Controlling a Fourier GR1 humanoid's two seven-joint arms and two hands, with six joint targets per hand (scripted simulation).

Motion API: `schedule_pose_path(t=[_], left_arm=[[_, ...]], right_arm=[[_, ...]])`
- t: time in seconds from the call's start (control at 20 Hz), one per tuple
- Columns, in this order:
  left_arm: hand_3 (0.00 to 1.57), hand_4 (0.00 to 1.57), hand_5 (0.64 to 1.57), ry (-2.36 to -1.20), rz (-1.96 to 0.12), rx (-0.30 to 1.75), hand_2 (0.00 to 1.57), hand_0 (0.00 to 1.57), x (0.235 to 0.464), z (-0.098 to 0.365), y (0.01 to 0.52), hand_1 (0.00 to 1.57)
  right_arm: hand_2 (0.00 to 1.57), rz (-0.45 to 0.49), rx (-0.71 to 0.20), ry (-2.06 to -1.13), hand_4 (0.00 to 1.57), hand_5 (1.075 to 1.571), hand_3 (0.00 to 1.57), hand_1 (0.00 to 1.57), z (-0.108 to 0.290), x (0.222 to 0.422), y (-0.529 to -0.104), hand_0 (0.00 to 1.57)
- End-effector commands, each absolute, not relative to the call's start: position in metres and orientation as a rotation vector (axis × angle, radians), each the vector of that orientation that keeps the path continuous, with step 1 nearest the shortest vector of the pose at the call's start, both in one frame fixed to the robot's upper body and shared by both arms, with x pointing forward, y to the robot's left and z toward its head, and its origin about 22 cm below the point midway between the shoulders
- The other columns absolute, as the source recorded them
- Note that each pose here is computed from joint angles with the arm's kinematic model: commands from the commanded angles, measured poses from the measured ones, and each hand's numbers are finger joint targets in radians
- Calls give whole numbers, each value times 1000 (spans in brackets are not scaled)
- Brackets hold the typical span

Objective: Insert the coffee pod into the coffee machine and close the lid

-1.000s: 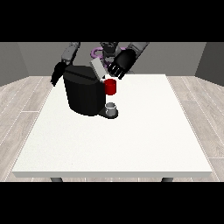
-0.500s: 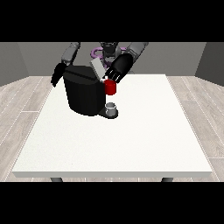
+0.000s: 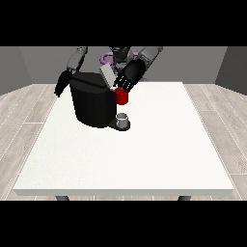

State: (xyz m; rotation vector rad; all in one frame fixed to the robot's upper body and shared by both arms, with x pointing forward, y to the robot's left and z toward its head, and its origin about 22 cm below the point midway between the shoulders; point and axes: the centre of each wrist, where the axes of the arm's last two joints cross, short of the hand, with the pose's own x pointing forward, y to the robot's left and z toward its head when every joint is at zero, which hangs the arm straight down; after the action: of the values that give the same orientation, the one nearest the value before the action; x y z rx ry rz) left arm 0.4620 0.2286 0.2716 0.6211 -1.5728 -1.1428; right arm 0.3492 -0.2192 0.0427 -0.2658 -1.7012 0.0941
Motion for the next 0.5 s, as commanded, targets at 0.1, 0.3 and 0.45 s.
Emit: schedule_pose_path(t=[0.1, 0.3, 0.45], left_arm=[[1206, 356, 1571, -1595, -1101, 642, 1244, 1207, 463, 287, 232, 1207], [1176, 360, 1571, -1606, -1117, 665, 1218, 1202, 463, 279, 237, 1202], [1199, 290, 1571, -1642, -1112, 720, 1255, 1241, 461, 303, 217, 1241]], right_arm=[[0, 129, -263, -1709, 141, 1571, 0, 0, 58, 356, -209, 0], [0, 112, -244, -1722, 0, 1571, 0, 0, 61, 354, -205, 0], [0, 125, -269, -1739, 0, 1571, 0, 0, 69, 365, -216, 0]])
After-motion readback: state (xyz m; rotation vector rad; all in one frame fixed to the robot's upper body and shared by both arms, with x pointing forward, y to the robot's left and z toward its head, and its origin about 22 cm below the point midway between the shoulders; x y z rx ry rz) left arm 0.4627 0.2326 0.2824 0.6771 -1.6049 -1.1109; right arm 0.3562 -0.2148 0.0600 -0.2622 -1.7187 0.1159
